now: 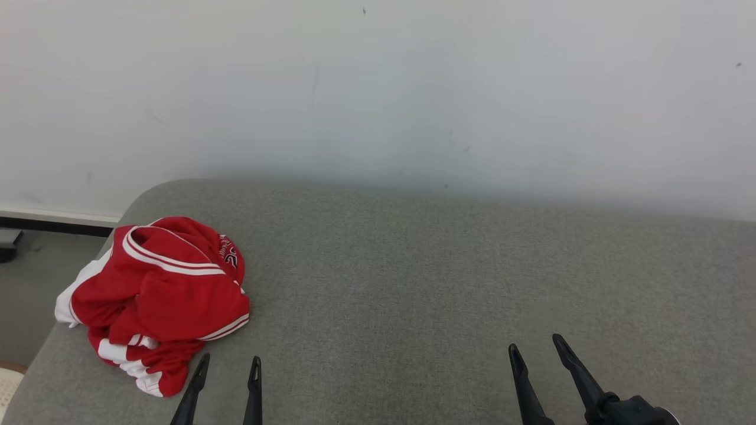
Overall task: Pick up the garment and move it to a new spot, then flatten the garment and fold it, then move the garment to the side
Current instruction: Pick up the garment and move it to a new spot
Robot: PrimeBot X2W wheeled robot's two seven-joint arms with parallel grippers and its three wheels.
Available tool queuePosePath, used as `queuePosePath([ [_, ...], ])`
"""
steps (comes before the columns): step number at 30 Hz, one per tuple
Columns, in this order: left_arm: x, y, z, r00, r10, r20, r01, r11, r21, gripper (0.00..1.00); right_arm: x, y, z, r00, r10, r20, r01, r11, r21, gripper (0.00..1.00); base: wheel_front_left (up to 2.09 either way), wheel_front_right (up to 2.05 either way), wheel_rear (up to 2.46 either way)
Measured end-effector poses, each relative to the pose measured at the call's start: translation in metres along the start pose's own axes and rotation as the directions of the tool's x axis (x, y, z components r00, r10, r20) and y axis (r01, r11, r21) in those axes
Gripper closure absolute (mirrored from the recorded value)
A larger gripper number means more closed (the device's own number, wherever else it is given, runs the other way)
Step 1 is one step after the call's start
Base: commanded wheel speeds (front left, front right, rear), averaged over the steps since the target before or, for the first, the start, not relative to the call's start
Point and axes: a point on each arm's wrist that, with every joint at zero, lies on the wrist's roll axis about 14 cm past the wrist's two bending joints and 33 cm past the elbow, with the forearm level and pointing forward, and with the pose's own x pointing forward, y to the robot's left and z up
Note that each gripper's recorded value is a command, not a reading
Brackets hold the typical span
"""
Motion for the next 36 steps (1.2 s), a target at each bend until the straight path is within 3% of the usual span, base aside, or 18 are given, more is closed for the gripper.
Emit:
queuePosePath([
  [24,-0.038,0.068,0.01,0.978,0.208,0.005,-0.208,0.975,0.074,0.0,0.034,0.061,-0.006,0.978,0.21,0.003,-0.21,0.976,0.056,0.0,0.0,0.0,0.0],
  [36,-0.047,0.082,0.01,0.966,0.26,-0.003,-0.259,0.962,0.089,0.0,0.041,0.072,-0.012,0.968,0.25,-0.01,-0.249,0.965,0.076,0.0,0.0,0.0,0.0],
])
